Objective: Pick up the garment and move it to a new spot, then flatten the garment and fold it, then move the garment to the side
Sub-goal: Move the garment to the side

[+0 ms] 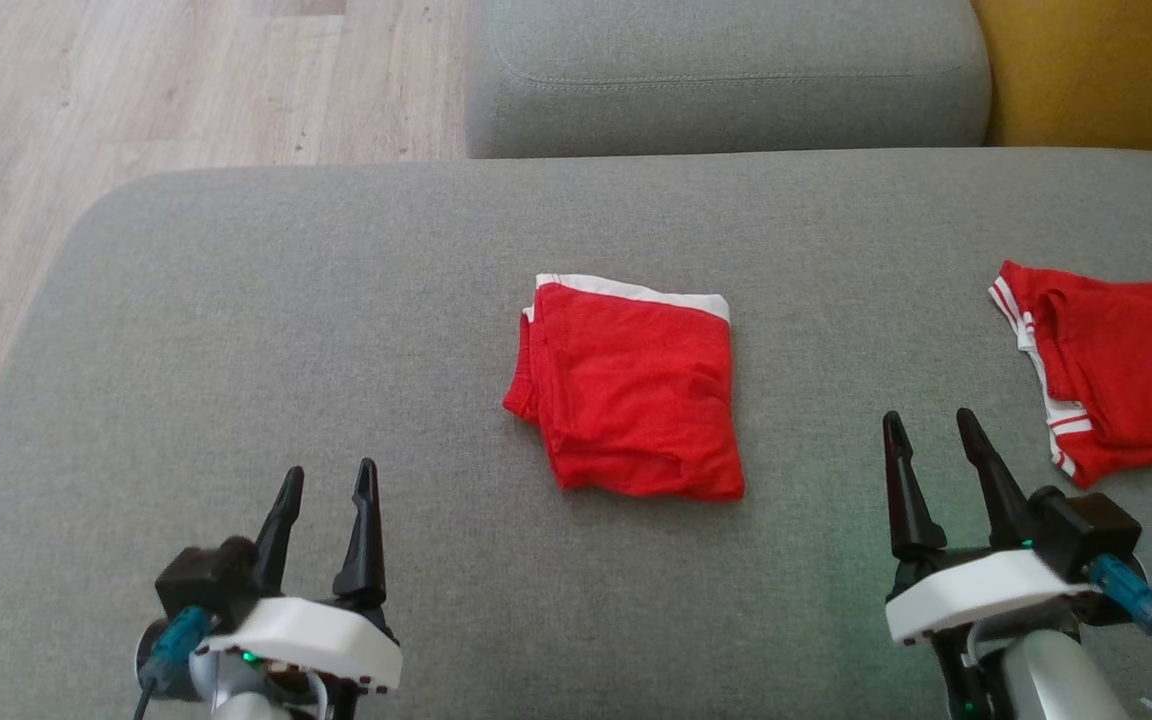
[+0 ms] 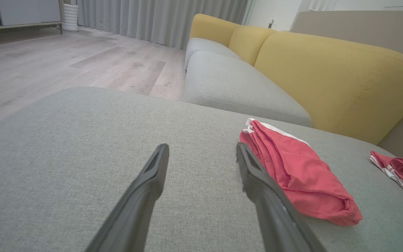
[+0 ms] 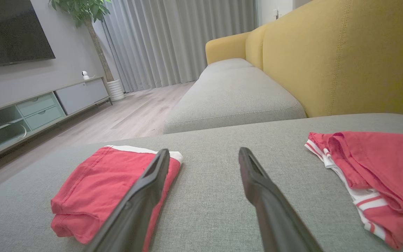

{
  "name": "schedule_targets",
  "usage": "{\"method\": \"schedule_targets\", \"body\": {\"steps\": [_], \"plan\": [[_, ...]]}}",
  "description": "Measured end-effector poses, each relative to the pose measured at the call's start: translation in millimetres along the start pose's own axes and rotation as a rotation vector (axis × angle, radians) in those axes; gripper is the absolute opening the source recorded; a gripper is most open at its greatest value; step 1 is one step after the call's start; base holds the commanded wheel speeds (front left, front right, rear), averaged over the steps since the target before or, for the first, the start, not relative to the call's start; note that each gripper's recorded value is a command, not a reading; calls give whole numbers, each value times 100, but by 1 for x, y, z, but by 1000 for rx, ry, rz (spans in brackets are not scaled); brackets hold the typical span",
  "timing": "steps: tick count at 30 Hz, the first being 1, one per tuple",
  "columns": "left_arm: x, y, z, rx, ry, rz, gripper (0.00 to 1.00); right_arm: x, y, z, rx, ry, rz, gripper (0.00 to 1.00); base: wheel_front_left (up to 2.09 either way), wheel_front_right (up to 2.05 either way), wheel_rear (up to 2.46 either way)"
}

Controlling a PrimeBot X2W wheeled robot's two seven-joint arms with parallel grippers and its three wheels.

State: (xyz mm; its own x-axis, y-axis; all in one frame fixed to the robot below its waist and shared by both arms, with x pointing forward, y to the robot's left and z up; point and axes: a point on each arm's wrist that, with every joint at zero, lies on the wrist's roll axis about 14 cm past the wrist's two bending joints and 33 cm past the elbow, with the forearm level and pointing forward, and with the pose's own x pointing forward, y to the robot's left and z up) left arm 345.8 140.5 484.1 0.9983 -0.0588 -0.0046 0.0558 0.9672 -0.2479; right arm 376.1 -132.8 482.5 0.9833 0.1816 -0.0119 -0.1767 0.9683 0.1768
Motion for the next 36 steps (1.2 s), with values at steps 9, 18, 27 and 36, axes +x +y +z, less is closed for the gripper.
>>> {"method": "schedule_targets", "body": {"steps": [9,18,27,36], "plan": [[0,1,0,7,-1,2,100,-1,1,-4,-7,21,3,100,0,0,0],[0,3,-4,4,11,12,100,4,1,-20,-20,111,9,100,0,0,0],[3,10,-7,4,21,30,100,62,22,0,-57,202,83,100,0,0,0],[6,24,-5,-15,18,84,100,89,34,-55,-34,510,121,100,0,0,0]]}}
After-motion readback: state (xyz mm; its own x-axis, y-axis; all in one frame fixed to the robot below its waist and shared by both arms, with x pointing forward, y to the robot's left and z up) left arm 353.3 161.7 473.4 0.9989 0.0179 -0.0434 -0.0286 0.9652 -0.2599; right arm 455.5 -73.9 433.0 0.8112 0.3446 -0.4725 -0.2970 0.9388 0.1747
